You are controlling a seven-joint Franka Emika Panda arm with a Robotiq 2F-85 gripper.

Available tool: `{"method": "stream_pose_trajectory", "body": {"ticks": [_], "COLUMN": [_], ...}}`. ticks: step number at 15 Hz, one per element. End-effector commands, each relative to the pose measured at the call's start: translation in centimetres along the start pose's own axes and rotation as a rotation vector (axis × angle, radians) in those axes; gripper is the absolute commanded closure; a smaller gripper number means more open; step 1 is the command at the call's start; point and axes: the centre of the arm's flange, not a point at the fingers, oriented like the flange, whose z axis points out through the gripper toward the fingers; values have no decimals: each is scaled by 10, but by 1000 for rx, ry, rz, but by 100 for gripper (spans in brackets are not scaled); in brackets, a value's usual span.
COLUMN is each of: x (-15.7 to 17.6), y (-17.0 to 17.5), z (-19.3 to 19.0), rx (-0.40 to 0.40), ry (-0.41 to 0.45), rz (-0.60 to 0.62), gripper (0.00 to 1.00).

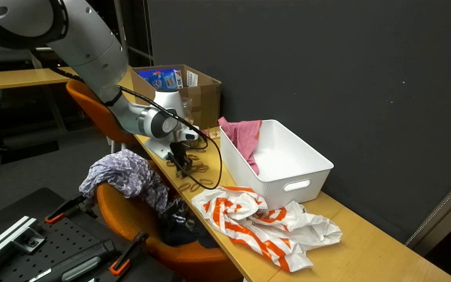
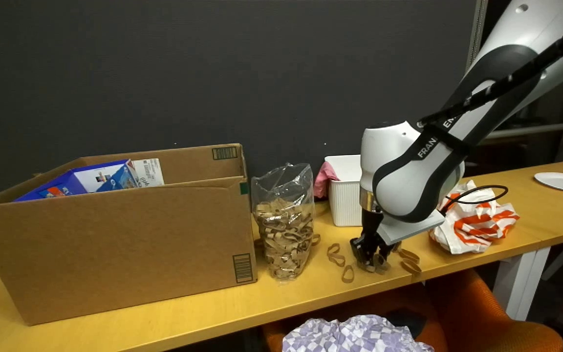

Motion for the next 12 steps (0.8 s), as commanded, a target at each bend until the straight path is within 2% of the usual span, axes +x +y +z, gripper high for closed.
{"method": "stream_pose_trajectory", "body": {"ticks": [1,2,3,7,12], "x": [4,4,3,-2,9], "y": [-1,-1,-2,-11,-25], "z": [0,-4,-8,-40,-120], "rx": [9,11,10,9,-3], "ry": [-8,-6,-6,0,56], "rz": [-1,0,8,23,39], "gripper": [93,99,100,99,99]}}
